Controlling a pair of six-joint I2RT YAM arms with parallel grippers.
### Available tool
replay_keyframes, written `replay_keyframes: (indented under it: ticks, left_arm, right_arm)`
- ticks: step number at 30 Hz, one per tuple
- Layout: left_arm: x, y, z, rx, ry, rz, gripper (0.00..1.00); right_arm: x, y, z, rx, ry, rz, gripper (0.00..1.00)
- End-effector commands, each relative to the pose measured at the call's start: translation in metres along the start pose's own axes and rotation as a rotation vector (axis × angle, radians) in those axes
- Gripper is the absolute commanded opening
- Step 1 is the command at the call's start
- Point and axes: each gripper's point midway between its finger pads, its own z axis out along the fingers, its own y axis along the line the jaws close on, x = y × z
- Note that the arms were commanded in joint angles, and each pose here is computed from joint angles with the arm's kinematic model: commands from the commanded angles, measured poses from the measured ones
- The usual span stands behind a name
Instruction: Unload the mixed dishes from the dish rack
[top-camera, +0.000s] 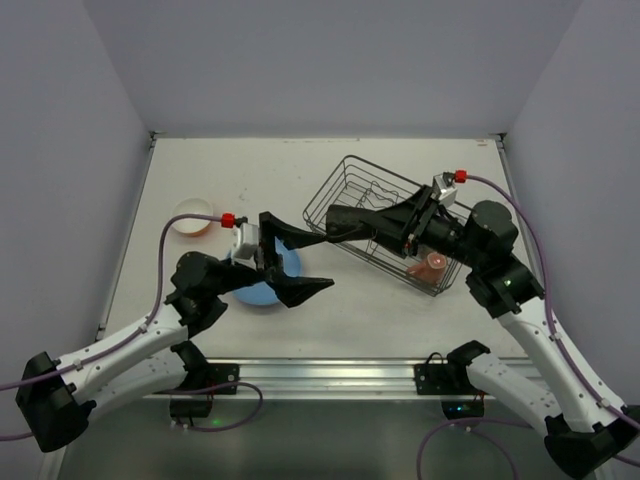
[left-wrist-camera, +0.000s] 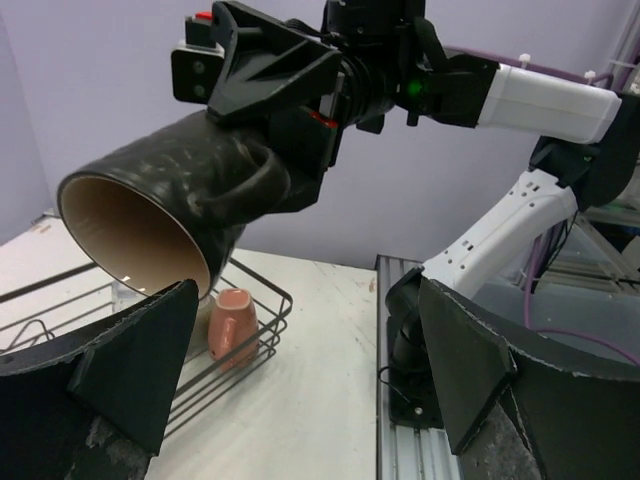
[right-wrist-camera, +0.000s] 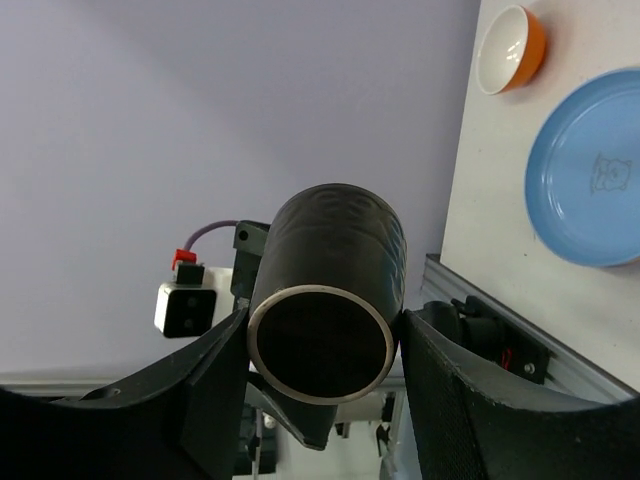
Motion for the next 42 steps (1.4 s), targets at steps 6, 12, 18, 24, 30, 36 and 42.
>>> replay_keyframes:
  ticks: [6,12,18,24,30,36,42]
  left_arm:
    - [-0.050,-0.008,0.009,0.017,-0.120,0.125,0.95]
    - [-0.048,-0.005,0.010,0.015,-0.112,0.155,0.91]
    - [-0.054,-0.003,0.017,0.025,-0.118,0.187,0.77]
    - [-0.065,-0.013,0.022,0.067,-0.145,0.205,0.57]
    - [-0.063,-0.019,0.026,0.095,-0.150,0.187,0.30]
    - [-0.056,-0.021,0.032,0.116,-0.141,0.158,0.00]
    - [-0.057,-0.012,0.029,0.050,-0.150,0.136,0.00]
  right_arm:
    - [0.019,0.048,-0.015,-0.193,0.109,-0.085,0.00]
    - [0.027,0.054,-0.017,-0.242,0.164,-0.083,0.00]
    - [0.033,0.056,-0.021,-0.263,0.194,-0.084,0.00]
    - [0.031,0.050,-0.017,-0.248,0.190,-0.065,0.00]
    - [0.035,0.049,-0.014,-0.263,0.214,-0.048,0.00]
    - [0.038,0.052,-0.011,-0.284,0.232,-0.039,0.00]
    - [0.038,0.052,-0.012,-0.295,0.235,-0.046,0.44]
